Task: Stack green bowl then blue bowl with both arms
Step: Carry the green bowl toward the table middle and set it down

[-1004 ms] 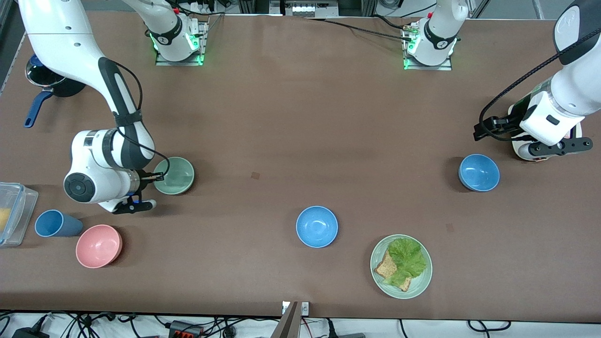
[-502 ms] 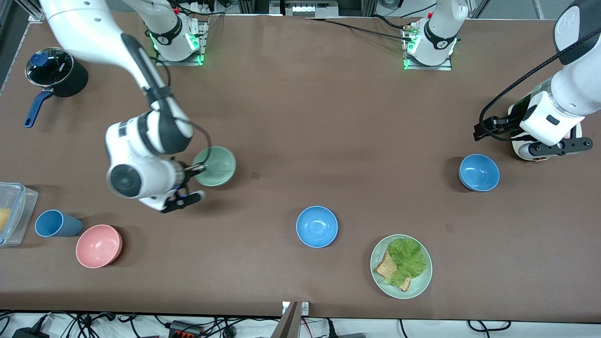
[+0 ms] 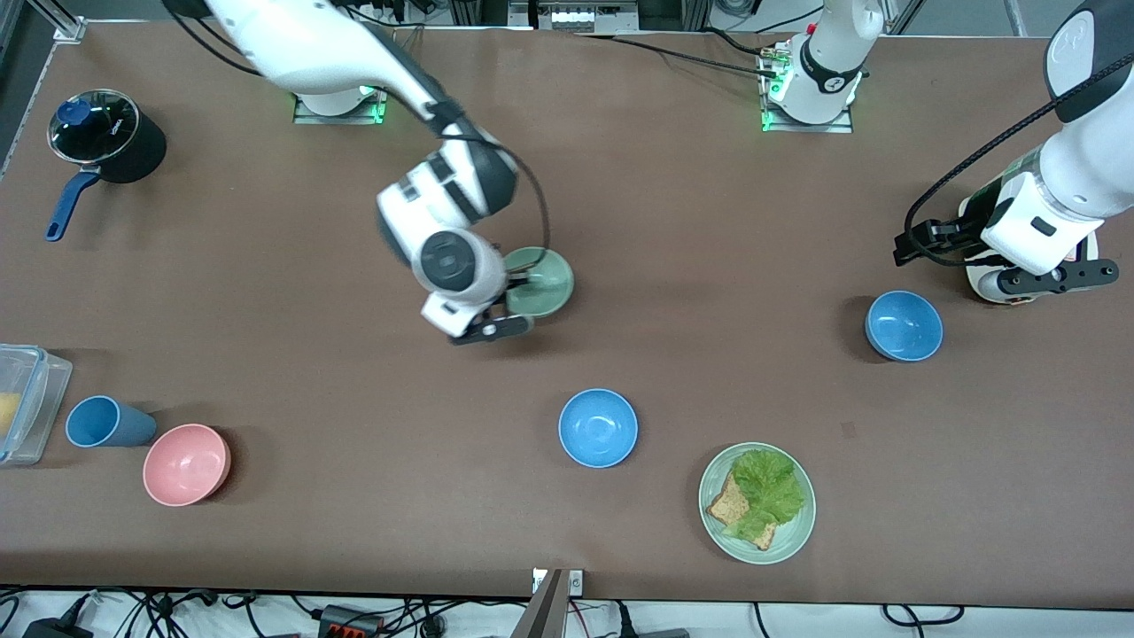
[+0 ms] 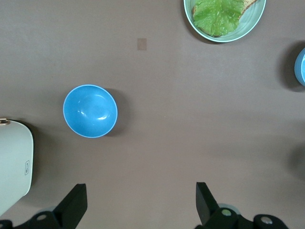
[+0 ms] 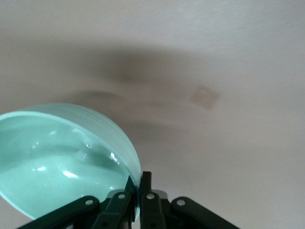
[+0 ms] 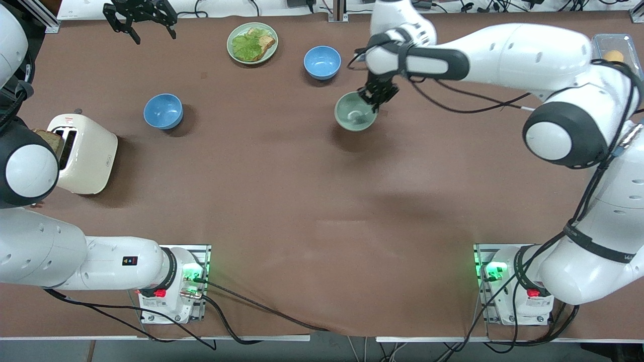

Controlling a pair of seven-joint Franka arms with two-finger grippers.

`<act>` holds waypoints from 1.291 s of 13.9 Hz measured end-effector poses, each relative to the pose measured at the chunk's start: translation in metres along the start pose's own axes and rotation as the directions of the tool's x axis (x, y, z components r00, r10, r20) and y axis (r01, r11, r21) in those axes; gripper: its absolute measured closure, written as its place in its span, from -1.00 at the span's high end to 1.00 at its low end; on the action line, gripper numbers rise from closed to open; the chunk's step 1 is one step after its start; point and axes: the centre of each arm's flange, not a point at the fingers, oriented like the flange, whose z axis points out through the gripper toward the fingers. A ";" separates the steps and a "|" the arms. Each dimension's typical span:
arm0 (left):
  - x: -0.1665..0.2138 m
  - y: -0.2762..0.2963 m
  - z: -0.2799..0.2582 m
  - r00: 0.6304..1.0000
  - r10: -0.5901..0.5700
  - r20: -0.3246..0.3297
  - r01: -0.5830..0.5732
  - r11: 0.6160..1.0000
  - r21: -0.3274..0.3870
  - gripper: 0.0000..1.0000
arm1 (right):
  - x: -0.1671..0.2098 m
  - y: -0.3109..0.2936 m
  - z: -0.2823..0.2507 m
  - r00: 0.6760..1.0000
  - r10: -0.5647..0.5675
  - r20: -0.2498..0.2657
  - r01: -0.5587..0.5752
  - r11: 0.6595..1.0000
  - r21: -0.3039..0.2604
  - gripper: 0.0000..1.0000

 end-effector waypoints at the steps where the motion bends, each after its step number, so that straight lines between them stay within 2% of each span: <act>1: 0.000 0.000 0.000 1.000 0.000 0.000 0.000 1.000 0.000 1.00 | -0.003 -0.013 0.010 1.000 0.021 -0.009 -0.021 1.000 0.004 -0.90; 3: 0.000 0.000 0.000 1.000 0.000 0.000 0.000 1.000 0.000 1.00 | -0.006 -0.026 0.028 0.998 0.059 -0.004 -0.059 0.998 0.008 -0.90; 6: 0.000 0.000 0.000 1.000 0.000 0.000 0.000 1.000 0.000 1.00 | -0.005 -0.032 0.046 0.995 0.097 0.027 -0.098 0.994 0.048 -0.90; 10: 0.000 0.000 0.000 1.000 0.000 0.000 0.000 1.000 0.000 1.00 | -0.004 -0.030 0.058 0.993 0.109 0.043 -0.111 0.993 0.050 -0.90; 14: 0.000 0.000 0.000 1.000 0.000 0.001 0.000 1.000 0.000 1.00 | 0.002 -0.030 0.051 0.984 0.177 0.024 -0.178 0.982 0.067 -0.20; 16: 0.000 0.000 0.000 1.000 0.000 0.001 0.000 1.000 0.000 1.00 | 0.011 -0.032 0.016 0.978 0.206 -0.012 -0.204 0.974 0.097 0.22; 18: 0.000 0.000 0.000 1.000 0.000 0.002 0.000 1.000 0.000 1.00 | 0.015 -0.018 -0.040 0.974 0.226 -0.016 -0.224 0.971 0.082 0.63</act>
